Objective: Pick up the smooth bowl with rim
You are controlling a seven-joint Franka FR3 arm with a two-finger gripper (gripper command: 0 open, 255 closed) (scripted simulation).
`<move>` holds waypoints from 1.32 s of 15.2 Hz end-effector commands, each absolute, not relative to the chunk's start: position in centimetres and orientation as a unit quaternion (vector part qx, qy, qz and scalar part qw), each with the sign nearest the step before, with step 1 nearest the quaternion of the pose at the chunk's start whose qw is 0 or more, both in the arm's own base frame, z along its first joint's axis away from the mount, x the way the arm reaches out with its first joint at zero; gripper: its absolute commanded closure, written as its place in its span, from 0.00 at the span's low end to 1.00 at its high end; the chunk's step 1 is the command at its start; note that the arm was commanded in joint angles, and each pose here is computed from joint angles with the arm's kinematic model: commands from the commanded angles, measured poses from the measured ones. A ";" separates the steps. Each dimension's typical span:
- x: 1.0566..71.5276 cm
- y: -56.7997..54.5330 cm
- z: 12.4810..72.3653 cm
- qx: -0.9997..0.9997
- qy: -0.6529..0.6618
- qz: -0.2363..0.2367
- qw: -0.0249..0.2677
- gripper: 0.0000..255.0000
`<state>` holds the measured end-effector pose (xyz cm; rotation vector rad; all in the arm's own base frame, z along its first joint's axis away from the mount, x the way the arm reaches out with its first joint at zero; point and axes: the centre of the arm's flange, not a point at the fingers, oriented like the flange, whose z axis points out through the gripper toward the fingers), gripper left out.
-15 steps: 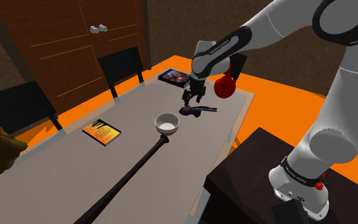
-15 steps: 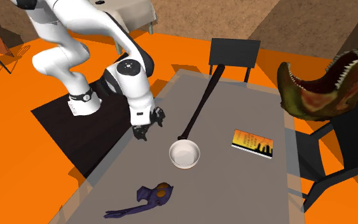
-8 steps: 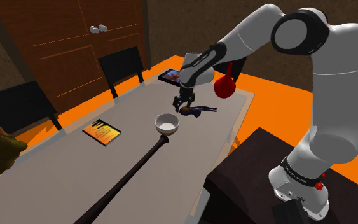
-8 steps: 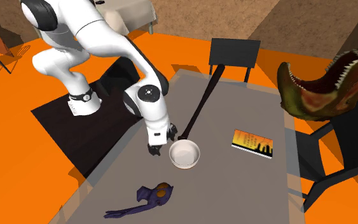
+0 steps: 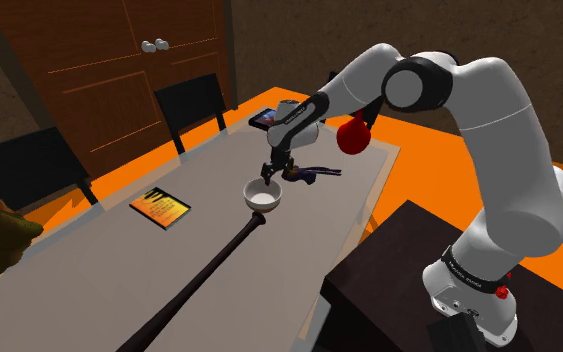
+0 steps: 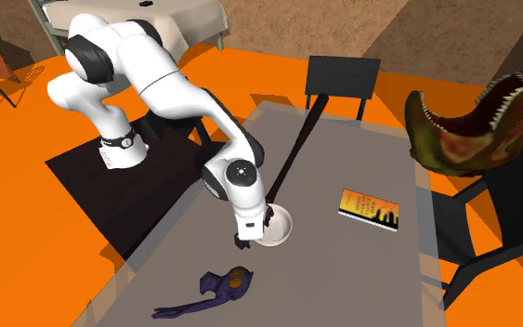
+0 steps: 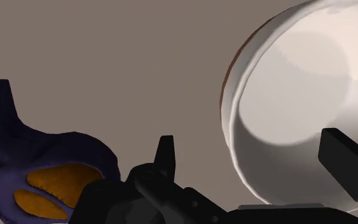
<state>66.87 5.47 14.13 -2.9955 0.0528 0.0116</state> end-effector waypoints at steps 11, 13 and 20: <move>67.1 5.6 10.5 -0.997 0.018 0.004 0.073 1.00; 67.1 5.6 10.5 -0.997 0.018 0.004 0.073 1.00; 67.0 5.6 12.1 -0.997 0.018 0.004 0.073 1.00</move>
